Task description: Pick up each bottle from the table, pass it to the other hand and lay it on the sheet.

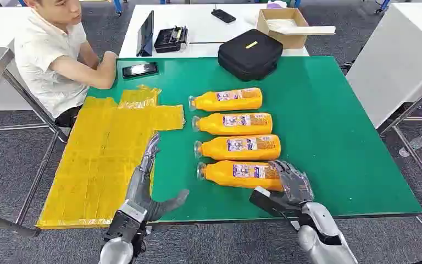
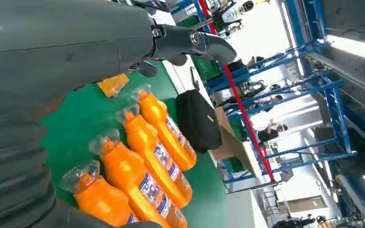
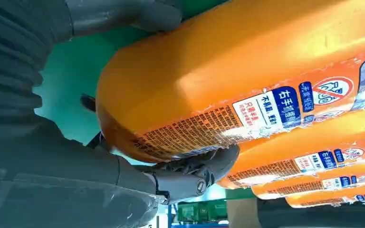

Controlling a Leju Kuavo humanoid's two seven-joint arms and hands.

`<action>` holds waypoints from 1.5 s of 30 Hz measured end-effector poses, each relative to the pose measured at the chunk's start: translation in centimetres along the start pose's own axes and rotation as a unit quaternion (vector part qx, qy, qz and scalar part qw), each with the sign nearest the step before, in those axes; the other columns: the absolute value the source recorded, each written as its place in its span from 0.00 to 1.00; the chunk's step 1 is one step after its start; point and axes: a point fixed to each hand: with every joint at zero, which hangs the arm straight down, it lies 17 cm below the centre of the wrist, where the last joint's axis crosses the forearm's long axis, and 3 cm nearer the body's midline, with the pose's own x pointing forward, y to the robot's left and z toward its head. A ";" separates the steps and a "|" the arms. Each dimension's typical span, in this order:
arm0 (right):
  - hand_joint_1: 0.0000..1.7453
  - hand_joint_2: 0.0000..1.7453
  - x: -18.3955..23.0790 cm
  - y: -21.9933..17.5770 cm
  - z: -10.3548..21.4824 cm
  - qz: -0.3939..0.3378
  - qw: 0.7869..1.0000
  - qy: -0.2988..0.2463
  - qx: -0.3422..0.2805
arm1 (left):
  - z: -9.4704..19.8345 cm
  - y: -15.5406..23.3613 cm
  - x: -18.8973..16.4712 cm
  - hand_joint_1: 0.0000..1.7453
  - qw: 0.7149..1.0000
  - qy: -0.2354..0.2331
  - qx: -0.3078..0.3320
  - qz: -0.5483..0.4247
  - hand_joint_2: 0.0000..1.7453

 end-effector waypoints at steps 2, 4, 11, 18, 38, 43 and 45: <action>1.00 1.00 0.5 -0.2 0.0 -0.018 1.000 -0.011 -0.005 | 0.0 0.0 0.1 0.00 1.000 -0.002 0.001 0.002 1.00; 1.00 1.00 1.1 -0.3 0.2 -0.054 0.998 -0.026 -0.013 | 0.0 0.1 0.3 0.00 1.000 -0.007 0.003 0.006 1.00; 1.00 1.00 4.6 -1.5 1.7 -0.158 0.984 -0.068 -0.053 | -0.1 2.5 1.4 0.00 0.998 -0.028 0.052 0.035 1.00; 1.00 1.00 7.7 -4.3 3.2 -0.195 0.970 -0.104 -0.099 | 0.8 3.6 0.5 0.00 0.991 -0.003 0.071 0.115 1.00; 1.00 1.00 8.0 -6.9 4.2 -0.229 0.957 -0.100 -0.146 | 2.5 4.7 -0.6 0.00 0.986 0.011 0.097 0.133 1.00; 1.00 1.00 8.6 -8.0 4.3 -0.242 0.950 -0.115 -0.163 | 2.8 5.0 -1.8 0.00 0.979 0.034 0.106 0.172 1.00; 1.00 1.00 8.8 -8.3 4.4 -0.244 0.948 -0.118 -0.167 | 2.9 4.9 -2.1 0.00 0.978 0.039 0.106 0.177 1.00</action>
